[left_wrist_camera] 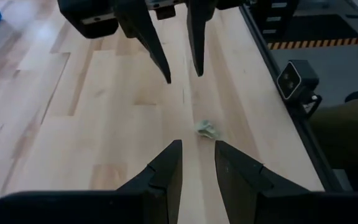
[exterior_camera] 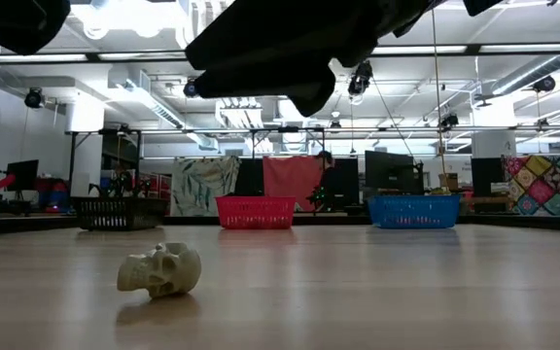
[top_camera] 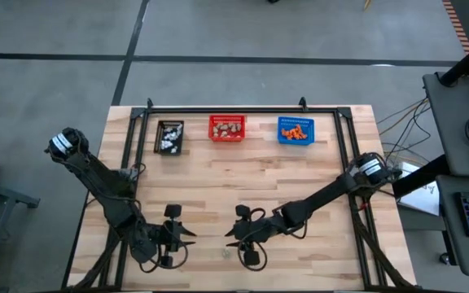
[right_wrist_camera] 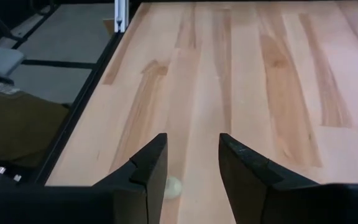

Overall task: Sort Halloween decoration
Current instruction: Put the white skull toy into the red bin

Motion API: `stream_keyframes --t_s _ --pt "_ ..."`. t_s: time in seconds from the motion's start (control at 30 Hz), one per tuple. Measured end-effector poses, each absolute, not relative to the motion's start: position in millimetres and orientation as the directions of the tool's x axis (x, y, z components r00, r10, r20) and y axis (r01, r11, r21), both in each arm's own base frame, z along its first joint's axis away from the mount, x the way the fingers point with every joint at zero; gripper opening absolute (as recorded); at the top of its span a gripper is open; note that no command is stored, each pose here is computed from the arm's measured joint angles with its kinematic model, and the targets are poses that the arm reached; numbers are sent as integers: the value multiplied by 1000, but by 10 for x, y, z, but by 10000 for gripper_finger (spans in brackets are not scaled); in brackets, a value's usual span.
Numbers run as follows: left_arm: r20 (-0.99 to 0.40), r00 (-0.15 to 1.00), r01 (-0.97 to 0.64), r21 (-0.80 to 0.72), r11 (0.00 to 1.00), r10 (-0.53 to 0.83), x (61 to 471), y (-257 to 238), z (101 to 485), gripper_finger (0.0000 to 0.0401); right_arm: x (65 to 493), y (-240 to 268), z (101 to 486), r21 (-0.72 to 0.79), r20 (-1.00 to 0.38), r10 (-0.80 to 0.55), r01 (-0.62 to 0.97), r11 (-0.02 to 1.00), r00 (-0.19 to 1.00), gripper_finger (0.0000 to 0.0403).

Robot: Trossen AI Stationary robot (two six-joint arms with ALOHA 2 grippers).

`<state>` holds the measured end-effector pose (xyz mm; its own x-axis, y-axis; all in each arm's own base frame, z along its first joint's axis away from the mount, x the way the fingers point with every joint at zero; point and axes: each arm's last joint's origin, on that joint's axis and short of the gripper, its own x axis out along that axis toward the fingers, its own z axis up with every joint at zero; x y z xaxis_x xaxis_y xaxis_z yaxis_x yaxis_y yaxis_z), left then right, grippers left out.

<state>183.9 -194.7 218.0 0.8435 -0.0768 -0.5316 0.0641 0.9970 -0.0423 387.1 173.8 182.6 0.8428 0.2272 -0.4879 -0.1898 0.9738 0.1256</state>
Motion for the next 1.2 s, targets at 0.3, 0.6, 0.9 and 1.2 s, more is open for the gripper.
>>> stream_keyframes --t_s 0.3,0.6,0.9,1.2 --pt "-526 846 70 -50 996 -85 1831 -1962 2186 78 3867 1804 1755 140 -499 227 -180 974 836 155" --pt "-522 848 72 -49 996 -87 1833 -1964 2191 78 3883 1835 1608 127 -523 224 -185 975 822 209" --pt "-520 850 73 -47 996 -87 1834 -1965 2192 78 3946 1868 1327 108 -533 222 -195 975 817 216" --pt "-520 850 73 -46 996 -87 1834 -1964 2192 78 3980 1899 1202 125 -515 254 -222 967 819 216"
